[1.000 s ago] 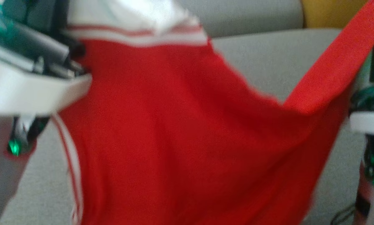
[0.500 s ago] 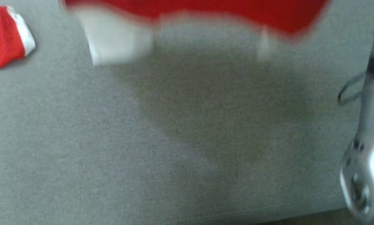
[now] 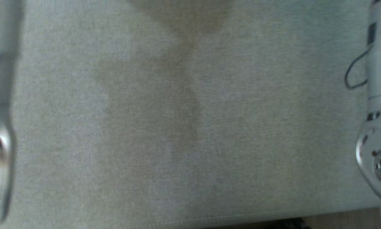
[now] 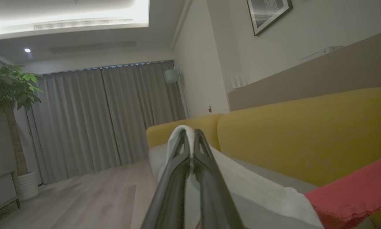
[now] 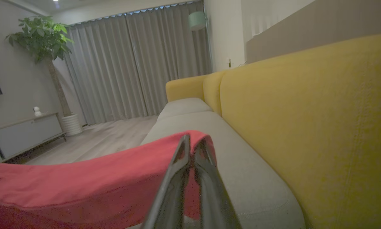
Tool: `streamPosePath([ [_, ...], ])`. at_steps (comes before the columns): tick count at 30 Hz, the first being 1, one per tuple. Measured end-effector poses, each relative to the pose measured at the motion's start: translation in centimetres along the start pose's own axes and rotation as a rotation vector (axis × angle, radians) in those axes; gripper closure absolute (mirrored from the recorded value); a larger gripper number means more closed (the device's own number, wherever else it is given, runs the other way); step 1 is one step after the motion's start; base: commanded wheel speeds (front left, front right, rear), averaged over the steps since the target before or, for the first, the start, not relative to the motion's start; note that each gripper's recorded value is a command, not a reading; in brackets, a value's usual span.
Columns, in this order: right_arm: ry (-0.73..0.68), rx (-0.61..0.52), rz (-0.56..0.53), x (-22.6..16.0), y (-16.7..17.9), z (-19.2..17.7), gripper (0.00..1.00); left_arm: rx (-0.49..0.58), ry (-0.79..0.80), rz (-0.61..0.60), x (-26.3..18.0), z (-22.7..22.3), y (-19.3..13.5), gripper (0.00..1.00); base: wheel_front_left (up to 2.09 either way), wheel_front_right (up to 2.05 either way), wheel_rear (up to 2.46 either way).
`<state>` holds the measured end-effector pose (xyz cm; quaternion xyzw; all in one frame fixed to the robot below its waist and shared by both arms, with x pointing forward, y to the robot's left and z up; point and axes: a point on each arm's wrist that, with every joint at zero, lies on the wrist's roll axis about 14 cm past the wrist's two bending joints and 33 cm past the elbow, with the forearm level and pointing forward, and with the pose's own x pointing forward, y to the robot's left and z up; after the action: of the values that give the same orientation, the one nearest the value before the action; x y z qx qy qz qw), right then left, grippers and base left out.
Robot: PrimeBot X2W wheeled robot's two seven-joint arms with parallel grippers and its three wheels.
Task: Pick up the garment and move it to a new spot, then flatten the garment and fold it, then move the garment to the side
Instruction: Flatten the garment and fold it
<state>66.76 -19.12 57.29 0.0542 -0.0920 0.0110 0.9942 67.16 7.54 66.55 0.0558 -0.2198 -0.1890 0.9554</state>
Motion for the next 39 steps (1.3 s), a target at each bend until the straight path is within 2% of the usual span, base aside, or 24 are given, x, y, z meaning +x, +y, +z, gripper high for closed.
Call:
streamPosePath([
  [5, 0.193, 0.042, -0.016, -2.3, -0.2, -9.1, 1.00, -0.093, 0.183, -0.036, -4.4, -8.9, -2.2, 1.00, 0.00, 0.00, 0.00],
  [8, 0.231, 0.058, 0.001, -3.3, 0.5, -11.2, 1.00, -0.142, 0.217, -0.031, -6.2, -10.7, -2.9, 1.00, 0.00, 0.00, 0.00],
  [13, 0.176, 0.080, 0.034, -3.8, 1.6, -10.3, 1.00, -0.216, 0.166, 0.016, -8.0, -9.7, -2.4, 1.00, 0.00, 0.00, 0.00],
  [16, 0.183, 0.115, 0.040, -5.8, 1.9, -10.4, 1.00, -0.252, 0.166, 0.051, -10.4, -9.4, -2.0, 1.00, 0.00, 0.00, 0.00],
  [23, 0.199, 0.161, 0.005, -12.9, 0.8, -9.4, 1.00, -0.347, 0.279, 0.175, -20.0, -9.4, -3.0, 1.00, 0.00, 0.00, 0.00],
  [31, 0.151, 0.228, -0.059, -21.4, -0.5, -5.6, 1.00, -0.440, 0.323, 0.234, -28.7, -4.5, -6.8, 1.00, 0.00, 0.00, 0.00],
  [39, 0.176, 0.265, -0.120, -30.4, -1.3, -4.5, 1.00, -0.463, 0.362, 0.258, -35.3, 0.1, -9.7, 1.00, 0.00, 0.00, 0.00],
])
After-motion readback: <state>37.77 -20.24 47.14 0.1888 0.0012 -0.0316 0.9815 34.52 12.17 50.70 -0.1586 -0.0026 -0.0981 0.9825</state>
